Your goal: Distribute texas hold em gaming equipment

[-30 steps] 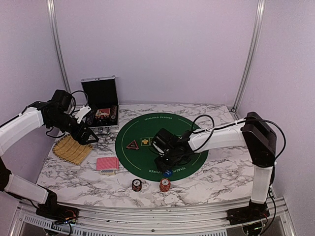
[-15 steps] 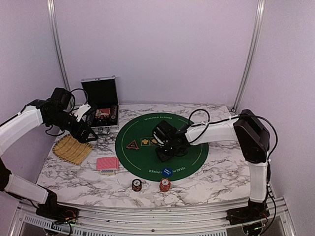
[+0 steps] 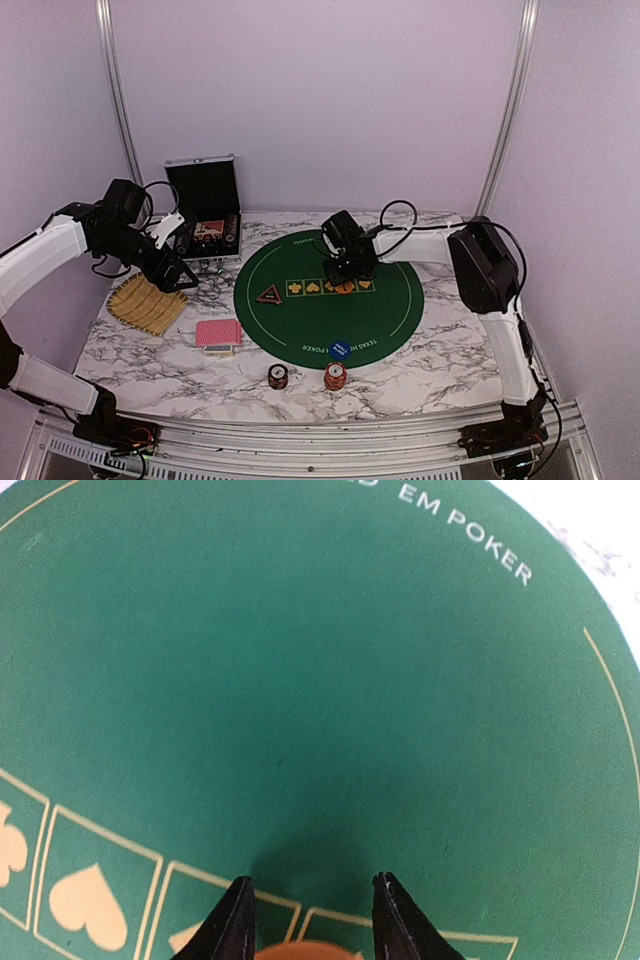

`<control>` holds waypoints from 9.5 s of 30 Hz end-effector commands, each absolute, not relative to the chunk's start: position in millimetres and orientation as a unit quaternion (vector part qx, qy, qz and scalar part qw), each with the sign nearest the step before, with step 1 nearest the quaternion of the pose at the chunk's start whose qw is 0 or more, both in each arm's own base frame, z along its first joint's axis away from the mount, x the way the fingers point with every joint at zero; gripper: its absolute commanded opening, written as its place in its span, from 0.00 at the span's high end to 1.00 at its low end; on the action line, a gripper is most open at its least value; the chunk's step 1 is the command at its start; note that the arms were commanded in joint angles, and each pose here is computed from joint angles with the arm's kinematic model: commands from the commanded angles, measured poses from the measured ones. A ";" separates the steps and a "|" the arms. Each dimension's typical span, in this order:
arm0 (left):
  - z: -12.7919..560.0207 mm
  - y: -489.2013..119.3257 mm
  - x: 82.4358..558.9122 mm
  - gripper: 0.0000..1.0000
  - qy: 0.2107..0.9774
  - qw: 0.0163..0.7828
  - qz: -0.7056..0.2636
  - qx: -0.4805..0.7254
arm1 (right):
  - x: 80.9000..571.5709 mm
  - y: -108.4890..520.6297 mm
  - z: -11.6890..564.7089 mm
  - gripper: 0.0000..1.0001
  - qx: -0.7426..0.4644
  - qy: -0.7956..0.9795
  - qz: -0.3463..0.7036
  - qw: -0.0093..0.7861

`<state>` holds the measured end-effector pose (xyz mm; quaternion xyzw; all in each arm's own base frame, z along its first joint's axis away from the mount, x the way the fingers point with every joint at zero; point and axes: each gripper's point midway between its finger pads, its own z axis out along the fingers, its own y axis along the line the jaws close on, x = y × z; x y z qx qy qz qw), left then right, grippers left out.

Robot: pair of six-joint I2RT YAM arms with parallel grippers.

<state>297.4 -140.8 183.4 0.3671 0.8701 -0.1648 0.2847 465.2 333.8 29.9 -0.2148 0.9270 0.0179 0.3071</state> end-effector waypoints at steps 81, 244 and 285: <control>195.6 -135.7 295.3 0.01 0.866 0.287 -0.142 0.384 | 529.5 349.8 48.4 0.42 -0.187 0.919 0.065 0.341; 209.5 -136.9 289.6 0.01 0.858 0.288 -0.145 0.400 | 154.1 367.5 81.7 0.54 -0.489 0.850 0.138 0.137; 213.0 -137.7 290.2 0.01 0.856 0.293 -0.146 0.401 | 166.7 369.4 110.8 1.00 -0.487 0.849 0.131 0.158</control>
